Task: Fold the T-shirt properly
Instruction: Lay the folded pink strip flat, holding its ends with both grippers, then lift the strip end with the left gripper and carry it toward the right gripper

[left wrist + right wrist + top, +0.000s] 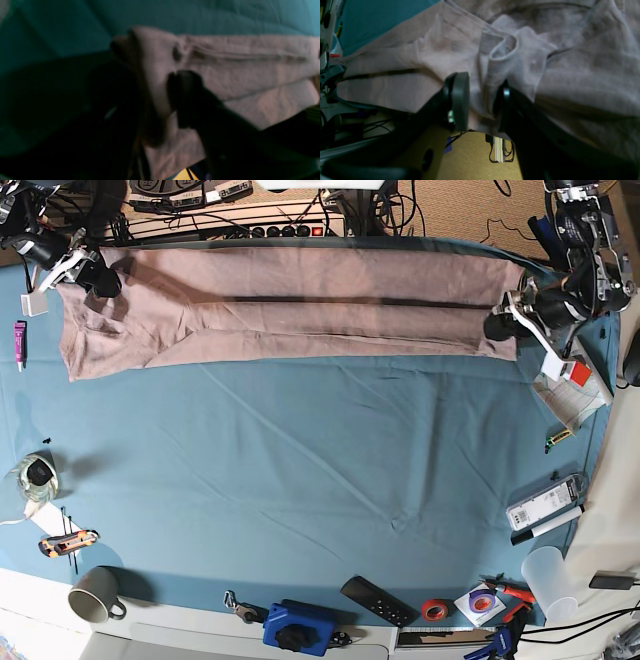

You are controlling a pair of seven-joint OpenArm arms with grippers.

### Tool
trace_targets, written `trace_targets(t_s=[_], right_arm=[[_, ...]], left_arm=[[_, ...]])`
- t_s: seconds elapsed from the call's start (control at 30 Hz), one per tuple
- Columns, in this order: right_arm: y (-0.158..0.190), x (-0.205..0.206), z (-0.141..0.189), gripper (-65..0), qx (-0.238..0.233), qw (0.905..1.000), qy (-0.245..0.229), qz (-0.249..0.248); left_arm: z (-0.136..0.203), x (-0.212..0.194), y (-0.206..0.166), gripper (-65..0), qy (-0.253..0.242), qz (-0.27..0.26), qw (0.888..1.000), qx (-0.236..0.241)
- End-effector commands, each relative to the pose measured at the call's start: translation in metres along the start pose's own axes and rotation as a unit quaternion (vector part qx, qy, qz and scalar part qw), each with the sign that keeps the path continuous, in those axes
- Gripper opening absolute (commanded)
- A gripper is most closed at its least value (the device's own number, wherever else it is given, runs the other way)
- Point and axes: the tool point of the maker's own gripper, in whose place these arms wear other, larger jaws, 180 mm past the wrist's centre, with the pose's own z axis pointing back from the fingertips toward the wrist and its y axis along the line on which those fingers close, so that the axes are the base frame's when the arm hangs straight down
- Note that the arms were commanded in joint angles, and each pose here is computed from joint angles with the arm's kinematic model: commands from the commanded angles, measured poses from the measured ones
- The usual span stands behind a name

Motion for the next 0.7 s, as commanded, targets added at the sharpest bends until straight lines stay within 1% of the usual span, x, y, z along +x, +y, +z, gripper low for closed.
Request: trace_targets(t_s=[0.0,0.07,0.2,0.33,0.47,0.53,0.57,0.67], right_arm=[[0.003,0.015,0.006,-47.5,0.003,0.9997,-0.019,0.015],[0.003,0.015,0.006,-47.5,0.003,0.9997,-0.019,0.015],[0.003,0.015,0.006,-47.5,0.003,0.9997,-0.019,0.015],[0.003,0.015,0.006,-47.5,0.002,0.9997,-0.019,0.015],[0.003,0.019,0.004,-47.5,0.004,0.9995,-0.025,0.018],[0.004,0.021,0.004,-47.5,0.005,0.9994,-0.027,0.019],[0.005,0.024,0.003,-47.5,0.006,0.9993,-0.031,0.021],[0.006,0.033,0.000,-47.5,0.009,0.9987,-0.042,0.027]], left_arm=[[0.000,-0.024,0.011,-54.7,0.052,0.003,0.998,0.027],[0.000,-0.022,0.010,-65.0,0.048,0.002,0.998,0.026],[0.001,-0.015,0.006,-65.0,0.051,-0.008,0.998,0.024],[0.007,0.003,-0.004,-65.0,0.026,-0.034,0.999,0.023],[0.018,0.021,-0.021,-65.0,-0.004,-0.075,0.997,0.020],[0.025,0.028,-0.037,-65.0,-0.021,-0.110,0.994,0.002],[0.029,0.032,-0.048,-65.0,-0.032,-0.125,0.992,-0.015],[0.045,0.035,-0.083,-65.0,-0.061,-0.181,0.980,-0.059]])
